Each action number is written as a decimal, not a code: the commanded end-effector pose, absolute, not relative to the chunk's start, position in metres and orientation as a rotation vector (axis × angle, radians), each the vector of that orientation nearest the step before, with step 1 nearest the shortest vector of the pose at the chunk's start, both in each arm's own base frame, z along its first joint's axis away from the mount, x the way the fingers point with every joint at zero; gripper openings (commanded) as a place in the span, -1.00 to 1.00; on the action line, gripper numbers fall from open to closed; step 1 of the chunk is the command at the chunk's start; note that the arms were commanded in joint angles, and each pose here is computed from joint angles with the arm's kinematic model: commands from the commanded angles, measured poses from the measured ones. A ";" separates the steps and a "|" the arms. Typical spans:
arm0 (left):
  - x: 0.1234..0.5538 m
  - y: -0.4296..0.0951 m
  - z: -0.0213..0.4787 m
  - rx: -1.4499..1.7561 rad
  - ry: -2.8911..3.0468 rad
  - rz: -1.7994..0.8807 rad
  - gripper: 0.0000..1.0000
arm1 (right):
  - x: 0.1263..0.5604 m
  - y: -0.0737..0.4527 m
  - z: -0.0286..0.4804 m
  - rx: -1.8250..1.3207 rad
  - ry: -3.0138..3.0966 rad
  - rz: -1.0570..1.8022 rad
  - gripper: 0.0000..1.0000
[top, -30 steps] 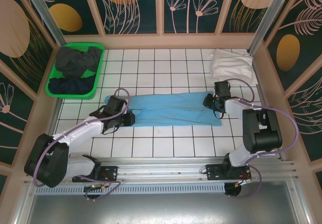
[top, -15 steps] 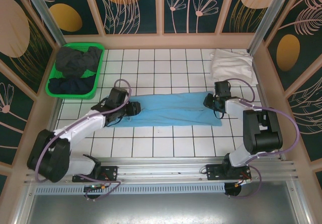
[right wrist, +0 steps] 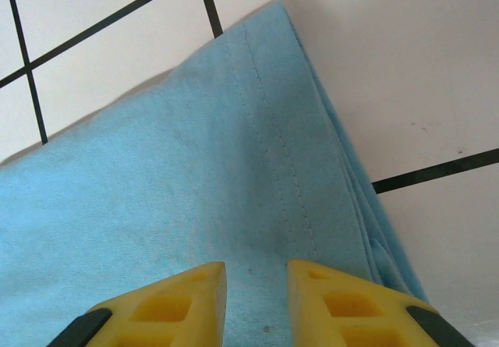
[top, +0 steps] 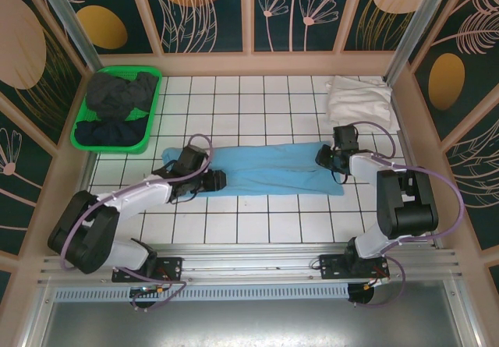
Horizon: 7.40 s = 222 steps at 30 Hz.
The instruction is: Fold and stack the t-shirts
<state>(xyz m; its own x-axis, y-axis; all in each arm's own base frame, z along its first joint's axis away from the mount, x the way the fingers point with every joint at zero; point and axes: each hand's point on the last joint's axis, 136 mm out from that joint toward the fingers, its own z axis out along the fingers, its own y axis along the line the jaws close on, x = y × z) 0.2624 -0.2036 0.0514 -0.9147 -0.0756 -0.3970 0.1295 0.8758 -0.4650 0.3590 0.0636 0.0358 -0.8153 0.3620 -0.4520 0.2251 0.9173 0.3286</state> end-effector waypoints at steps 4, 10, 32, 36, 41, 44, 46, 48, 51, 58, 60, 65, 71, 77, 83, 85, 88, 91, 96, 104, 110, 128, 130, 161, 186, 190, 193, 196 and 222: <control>0.249 -0.194 0.065 -0.057 2.600 -0.734 0.09 | 0.368 0.067 0.048 0.391 2.527 0.380 -0.46; 0.288 -0.175 0.113 -0.130 2.443 -0.553 0.32 | 0.371 0.091 0.063 0.333 2.498 0.404 -0.46; 0.245 -0.107 0.022 -0.429 2.668 -0.286 -0.23 | 0.376 0.070 0.016 0.426 2.589 0.331 -0.49; 0.243 -0.107 0.033 -0.420 2.641 -0.313 -0.24 | 0.379 0.071 0.016 0.418 2.590 0.334 -0.49; 0.256 -0.116 0.066 -0.357 2.567 -0.379 -0.38 | 0.379 0.071 0.018 0.411 2.592 0.334 -0.49; 0.274 -0.121 0.080 -0.336 2.514 -0.384 -0.36 | 0.378 0.076 0.023 0.405 2.575 0.375 -0.49; 0.292 -0.125 0.082 -0.322 2.500 -0.363 -0.36 | 0.377 0.079 0.024 0.395 2.569 0.389 -0.49; 0.311 -0.121 0.070 -0.341 2.513 -0.312 -0.42 | 0.376 0.076 0.021 0.401 2.578 0.368 -0.49; 0.341 -0.105 0.049 -0.412 2.525 -0.214 -0.49 | 0.369 0.065 0.015 0.436 2.597 0.307 -0.49; 0.400 -0.081 -0.007 -0.489 2.595 -0.055 -0.51 | 0.338 0.054 0.009 0.484 2.636 0.264 -0.49; 0.423 -0.081 -0.011 -0.481 2.590 -0.053 -0.49 | 0.327 0.051 0.012 0.506 2.645 0.255 -0.49; 0.492 -0.111 -0.014 -0.360 2.587 -0.148 -0.35 | 0.321 0.083 0.054 0.424 2.561 0.361 -0.46; 0.568 -0.167 -0.020 -0.243 2.583 -0.415 -0.22 | 0.330 0.138 0.039 0.217 2.611 0.364 -0.45; 0.603 -0.204 -0.020 -0.187 2.525 -0.635 -0.14 | 0.281 0.159 -0.012 0.177 2.808 0.241 -0.47; 0.634 -0.251 0.005 -0.085 2.401 -0.878 -0.11 | 0.215 0.217 -0.012 0.126 2.906 0.312 -0.47; 0.645 -0.272 0.020 -0.034 2.333 -0.971 -0.07 | 0.197 0.245 -0.006 0.056 2.940 0.361 -0.44; 0.653 -0.291 0.043 0.013 2.253 -1.056 -0.02 | 0.191 0.267 0.028 -0.016 2.897 0.302 -0.34; 0.655 -0.292 0.063 0.033 2.214 -1.056 0.03 | 0.199 0.283 0.058 -0.081 2.806 0.382 -0.27; 0.649 -0.284 0.094 0.054 2.192 -0.999 0.25 | 0.222 0.269 0.037 -0.055 2.786 0.318 -0.33; 0.643 -0.270 0.156 0.097 2.131 -0.895 0.48 | 0.184 0.305 0.011 -0.119 2.875 0.388 -0.39; 0.633 -0.256 0.218 0.132 2.068 -0.794 0.85 | 0.176 0.341 0.057 -0.206 2.790 0.522 -0.35; 0.252 -0.172 0.102 -0.156 2.450 -0.665 0.79 | 0.136 0.191 0.028 0.112 2.925 0.441 -0.07; 0.214 -0.177 0.078 -0.178 2.509 -0.739 0.65 | 0.130 0.195 0.024 0.085 2.941 0.473 -0.06; 0.119 -0.242 0.030 0.331 2.854 -0.652 -0.37 | 0.139 0.237 0.033 -0.092 2.905 0.494 -0.23; 0.122 -0.265 0.061 0.388 2.739 -0.842 -1.00 | 0.159 0.246 0.066 -0.140 2.801 0.434 -1.00; 0.172 -0.255 0.087 0.289 2.624 -0.717 -1.00 | 0.197 0.255 0.098 -0.127 2.672 0.467 -1.00; 0.213 -0.247 0.098 0.189 2.546 -0.708 -1.00 | 0.230 0.257 0.119 -0.105 2.576 0.487 -1.00; 0.252 -0.239 0.100 0.113 2.513 -0.650 -1.00 | 0.266 0.256 0.136 -0.076 2.496 0.507 -1.00; 0.435 -0.223 0.074 -0.031 2.534 -0.628 -1.00 | 0.436 0.275 0.101 -0.122 2.529 0.628 -1.00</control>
